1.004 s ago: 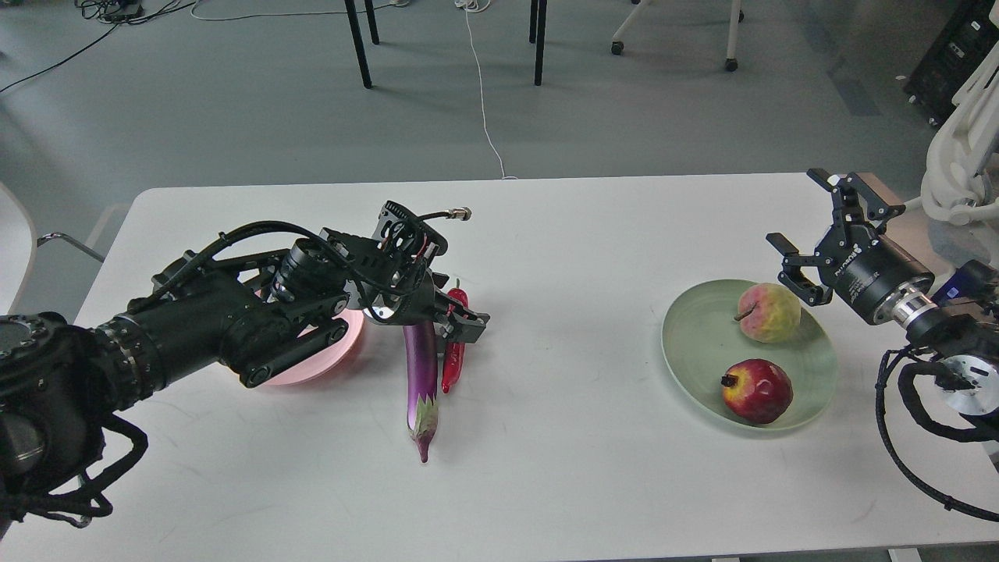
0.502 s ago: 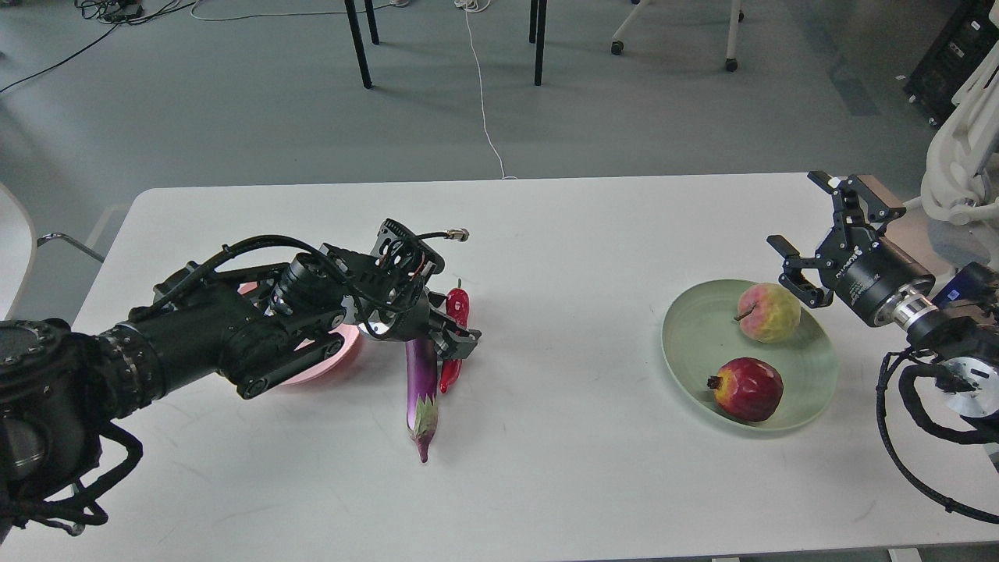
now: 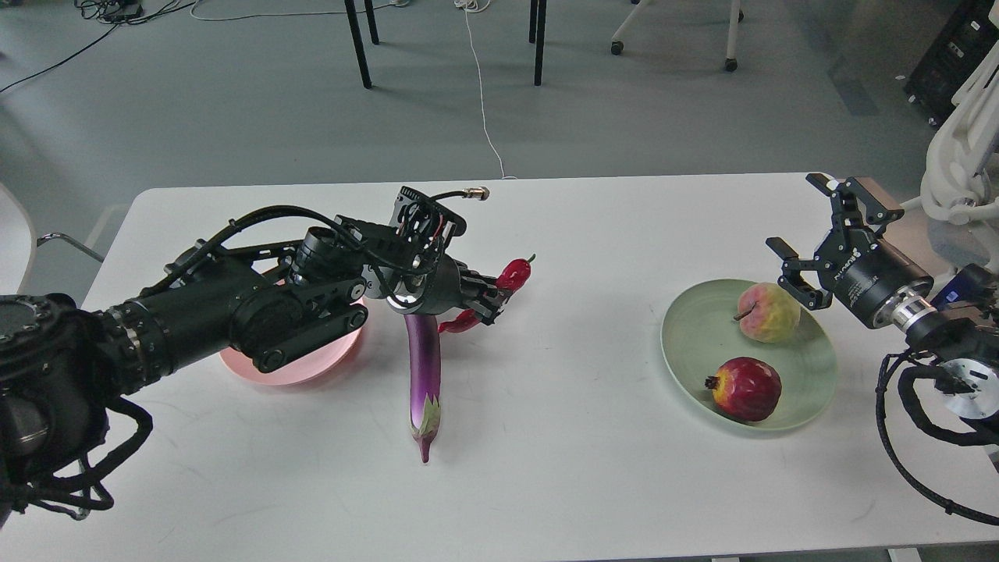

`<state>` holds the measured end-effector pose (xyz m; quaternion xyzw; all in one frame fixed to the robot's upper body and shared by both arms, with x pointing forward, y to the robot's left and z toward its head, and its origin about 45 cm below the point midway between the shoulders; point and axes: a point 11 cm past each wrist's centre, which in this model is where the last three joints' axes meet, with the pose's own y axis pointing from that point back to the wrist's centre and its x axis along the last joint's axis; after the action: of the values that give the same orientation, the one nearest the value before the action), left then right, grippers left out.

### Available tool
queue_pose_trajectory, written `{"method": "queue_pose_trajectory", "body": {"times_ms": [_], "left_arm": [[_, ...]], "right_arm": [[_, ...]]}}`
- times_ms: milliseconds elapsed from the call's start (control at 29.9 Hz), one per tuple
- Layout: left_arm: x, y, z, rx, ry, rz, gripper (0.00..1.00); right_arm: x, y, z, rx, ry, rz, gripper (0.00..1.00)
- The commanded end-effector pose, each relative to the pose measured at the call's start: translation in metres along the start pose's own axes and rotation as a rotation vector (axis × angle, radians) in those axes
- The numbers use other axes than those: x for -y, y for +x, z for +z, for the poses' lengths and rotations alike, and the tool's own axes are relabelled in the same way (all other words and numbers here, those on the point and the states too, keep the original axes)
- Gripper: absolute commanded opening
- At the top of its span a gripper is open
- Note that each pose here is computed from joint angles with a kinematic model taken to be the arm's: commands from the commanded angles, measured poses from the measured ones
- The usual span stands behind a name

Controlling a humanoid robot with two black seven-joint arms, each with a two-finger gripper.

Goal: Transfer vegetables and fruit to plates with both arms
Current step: 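Lift the chili onto the pink plate and open the left gripper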

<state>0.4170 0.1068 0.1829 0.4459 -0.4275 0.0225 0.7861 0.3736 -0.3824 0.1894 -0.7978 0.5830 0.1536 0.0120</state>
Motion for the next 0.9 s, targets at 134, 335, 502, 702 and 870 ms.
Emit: {"method": "queue_pose_trajectory", "body": {"times_ms": [134, 335, 502, 702, 870], "left_arm": [[-0.062, 0.007, -0.071, -0.154, 0.127, 0.058, 0.12], [-0.110, -0.046, -0.122, -0.320, 0.223, 0.030, 0.12], [-0.133, -0.080, -0.137, -0.461, 0.272, 0.028, 0.13], [-0.139, -0.112, -0.147, -0.498, 0.311, 0.036, 0.21], [-0.153, -0.125, -0.156, -0.503, 0.338, 0.031, 0.68]], "right_arm": [[0.002, -0.001, 0.002, -0.016, -0.003, 0.018, 0.99], [0.002, -0.002, 0.003, -0.039, -0.009, 0.011, 0.99], [0.002, -0.002, 0.004, -0.039, -0.010, 0.011, 0.99], [0.002, -0.003, 0.004, -0.038, -0.010, 0.010, 0.99], [0.003, -0.003, 0.002, -0.038, -0.006, 0.009, 0.99]]}}
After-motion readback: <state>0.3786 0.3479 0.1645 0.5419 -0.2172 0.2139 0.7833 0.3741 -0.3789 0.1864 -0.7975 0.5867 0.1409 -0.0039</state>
